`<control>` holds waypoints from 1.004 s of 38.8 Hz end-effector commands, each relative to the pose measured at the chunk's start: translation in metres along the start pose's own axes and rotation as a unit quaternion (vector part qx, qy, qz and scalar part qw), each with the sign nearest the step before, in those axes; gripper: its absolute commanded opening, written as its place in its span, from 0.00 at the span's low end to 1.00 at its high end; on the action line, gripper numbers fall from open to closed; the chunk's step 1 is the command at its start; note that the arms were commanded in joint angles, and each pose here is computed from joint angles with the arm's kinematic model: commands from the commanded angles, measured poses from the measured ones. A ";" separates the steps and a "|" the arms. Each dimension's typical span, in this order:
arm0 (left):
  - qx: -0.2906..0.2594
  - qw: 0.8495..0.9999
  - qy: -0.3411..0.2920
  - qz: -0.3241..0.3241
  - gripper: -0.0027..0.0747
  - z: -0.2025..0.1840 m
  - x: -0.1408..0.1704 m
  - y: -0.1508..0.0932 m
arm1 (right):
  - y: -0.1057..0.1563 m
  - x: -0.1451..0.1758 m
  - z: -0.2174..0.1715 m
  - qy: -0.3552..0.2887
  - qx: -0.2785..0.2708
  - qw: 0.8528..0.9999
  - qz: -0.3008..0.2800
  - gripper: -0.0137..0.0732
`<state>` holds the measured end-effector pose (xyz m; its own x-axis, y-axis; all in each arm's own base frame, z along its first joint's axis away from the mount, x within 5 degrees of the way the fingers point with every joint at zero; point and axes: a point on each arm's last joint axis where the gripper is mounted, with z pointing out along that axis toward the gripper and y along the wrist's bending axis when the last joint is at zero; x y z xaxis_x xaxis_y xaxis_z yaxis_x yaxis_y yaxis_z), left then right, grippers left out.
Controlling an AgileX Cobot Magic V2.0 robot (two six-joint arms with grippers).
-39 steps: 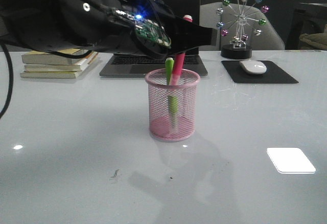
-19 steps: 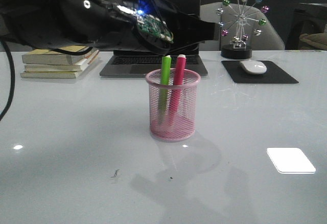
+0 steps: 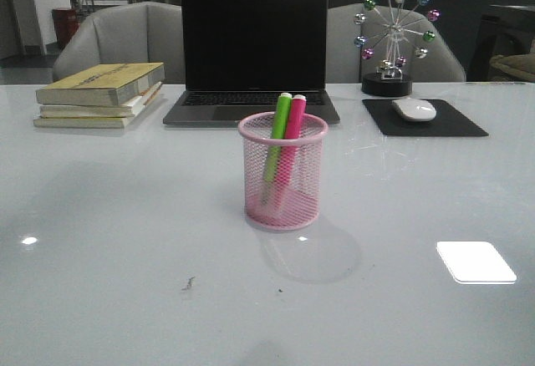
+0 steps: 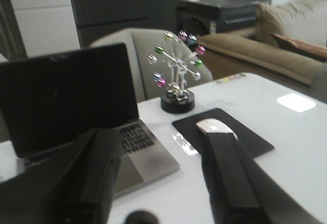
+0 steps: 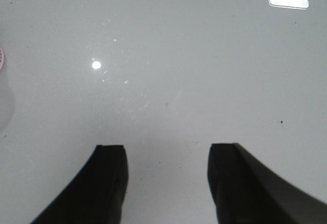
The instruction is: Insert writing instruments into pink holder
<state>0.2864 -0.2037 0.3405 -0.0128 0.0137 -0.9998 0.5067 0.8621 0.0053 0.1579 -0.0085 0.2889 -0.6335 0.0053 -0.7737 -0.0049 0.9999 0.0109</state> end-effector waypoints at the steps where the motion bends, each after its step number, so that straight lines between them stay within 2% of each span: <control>1: -0.032 0.996 -0.079 -0.001 0.57 -0.032 -0.053 0.025 | -0.002 -0.015 -0.007 -0.053 0.009 0.999 -0.001 0.69; 6: -0.050 0.997 -0.052 0.000 0.57 -0.062 -0.072 0.048 | -0.002 -0.015 -0.007 -0.053 0.009 0.999 -0.001 0.69; 11: -0.073 0.997 -0.013 0.031 0.57 -0.094 -0.083 0.069 | -0.002 -0.015 -0.007 -0.053 0.009 0.999 -0.001 0.69; 17: -0.116 0.992 0.034 0.041 0.57 -0.126 -0.088 0.092 | -0.002 -0.015 -0.007 -0.053 0.009 0.999 -0.001 0.69; 21: -0.156 0.986 0.042 0.038 0.57 -0.146 -0.085 0.106 | -0.002 -0.015 -0.007 -0.053 0.009 0.999 -0.001 0.69; 29: -0.218 0.974 0.063 0.027 0.57 -0.180 -0.056 0.119 | -0.002 -0.015 -0.007 -0.053 0.009 0.999 -0.001 0.69; 39: -0.234 0.967 0.097 -0.007 0.57 -0.209 -0.006 0.110 | -0.002 -0.014 -0.007 -0.051 0.009 0.999 -0.001 0.69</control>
<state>0.1695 -0.0056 0.3425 -0.2932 0.0891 -0.9519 0.0906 0.9938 0.0651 0.1579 -0.0085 0.2889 -0.6335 0.0053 -0.7737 -0.0049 0.9999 0.0109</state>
